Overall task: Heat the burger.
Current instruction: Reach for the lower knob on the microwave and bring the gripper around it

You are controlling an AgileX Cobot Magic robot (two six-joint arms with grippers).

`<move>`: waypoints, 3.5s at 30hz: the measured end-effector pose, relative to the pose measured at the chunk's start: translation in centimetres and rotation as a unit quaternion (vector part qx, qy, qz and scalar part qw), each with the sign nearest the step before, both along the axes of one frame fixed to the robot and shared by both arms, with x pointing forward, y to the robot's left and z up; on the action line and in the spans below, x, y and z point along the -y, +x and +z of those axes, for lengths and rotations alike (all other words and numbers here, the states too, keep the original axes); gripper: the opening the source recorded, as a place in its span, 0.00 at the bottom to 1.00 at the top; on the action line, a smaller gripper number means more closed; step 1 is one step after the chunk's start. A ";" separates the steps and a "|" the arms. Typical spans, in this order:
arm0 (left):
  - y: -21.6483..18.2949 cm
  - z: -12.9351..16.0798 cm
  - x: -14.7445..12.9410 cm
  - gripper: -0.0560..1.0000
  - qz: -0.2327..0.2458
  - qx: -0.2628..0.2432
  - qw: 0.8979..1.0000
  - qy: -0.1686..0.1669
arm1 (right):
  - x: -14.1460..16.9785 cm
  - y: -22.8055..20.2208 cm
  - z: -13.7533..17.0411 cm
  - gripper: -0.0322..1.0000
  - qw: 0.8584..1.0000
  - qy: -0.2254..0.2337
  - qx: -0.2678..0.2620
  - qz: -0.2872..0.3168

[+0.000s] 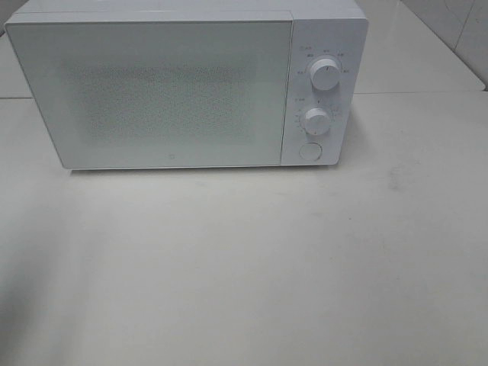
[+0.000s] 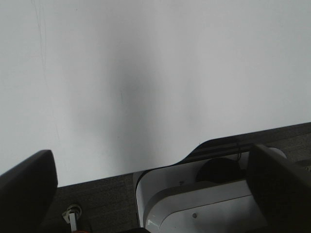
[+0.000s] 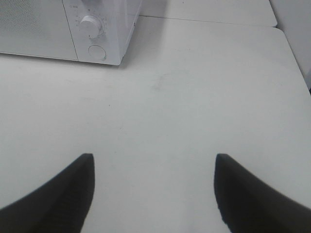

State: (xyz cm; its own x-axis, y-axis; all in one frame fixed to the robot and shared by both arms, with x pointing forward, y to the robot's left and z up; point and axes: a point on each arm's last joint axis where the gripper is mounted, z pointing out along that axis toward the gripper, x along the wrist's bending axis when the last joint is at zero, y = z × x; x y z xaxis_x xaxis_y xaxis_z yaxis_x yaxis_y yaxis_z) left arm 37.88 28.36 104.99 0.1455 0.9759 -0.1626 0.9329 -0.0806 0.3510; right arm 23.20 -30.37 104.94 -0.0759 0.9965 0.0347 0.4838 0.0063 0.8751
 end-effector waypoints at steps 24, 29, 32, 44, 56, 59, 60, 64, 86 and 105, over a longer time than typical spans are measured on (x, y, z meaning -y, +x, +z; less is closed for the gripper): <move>-12.6 0.7 -0.5 0.98 0.035 0.296 0.955 0.012 | 0.0 0.0 0.0 0.69 1.000 0.000 0.000 0.000; -14.6 0.7 -0.4 0.98 0.036 0.356 0.934 0.011 | 0.0 0.0 0.0 0.69 1.000 0.000 0.000 0.000; -15.0 0.7 -0.4 0.98 0.036 0.367 0.930 0.010 | 0.0 0.0 0.0 0.69 1.000 0.000 0.000 0.000; -15.0 0.7 -0.4 0.98 0.036 0.366 0.930 0.010 | 0.0 0.0 0.0 0.69 1.000 0.000 0.000 0.000; -15.0 0.7 -0.4 0.98 0.036 0.366 0.930 0.010 | 0.0 0.0 0.0 0.69 1.000 0.000 0.000 0.000; -15.0 0.7 -0.4 0.98 0.036 0.366 0.930 0.010 | 0.0 0.0 0.0 0.69 1.000 0.000 0.000 0.000; -15.0 0.7 -0.4 0.98 0.036 0.366 0.930 0.010 | 0.0 0.0 0.0 0.69 1.000 0.000 0.000 0.000; -15.0 0.7 -0.4 0.98 0.036 0.366 0.930 0.010 | 0.0 0.0 0.0 0.69 1.000 0.000 0.000 0.000; -15.0 0.7 -0.4 0.98 0.036 0.366 0.930 0.010 | 0.0 0.0 0.3 0.69 1.000 0.006 0.008 0.000; -15.0 0.7 -0.4 0.98 0.036 0.366 0.930 0.010 | -0.9 5.6 2.5 0.69 1.000 0.012 0.012 0.002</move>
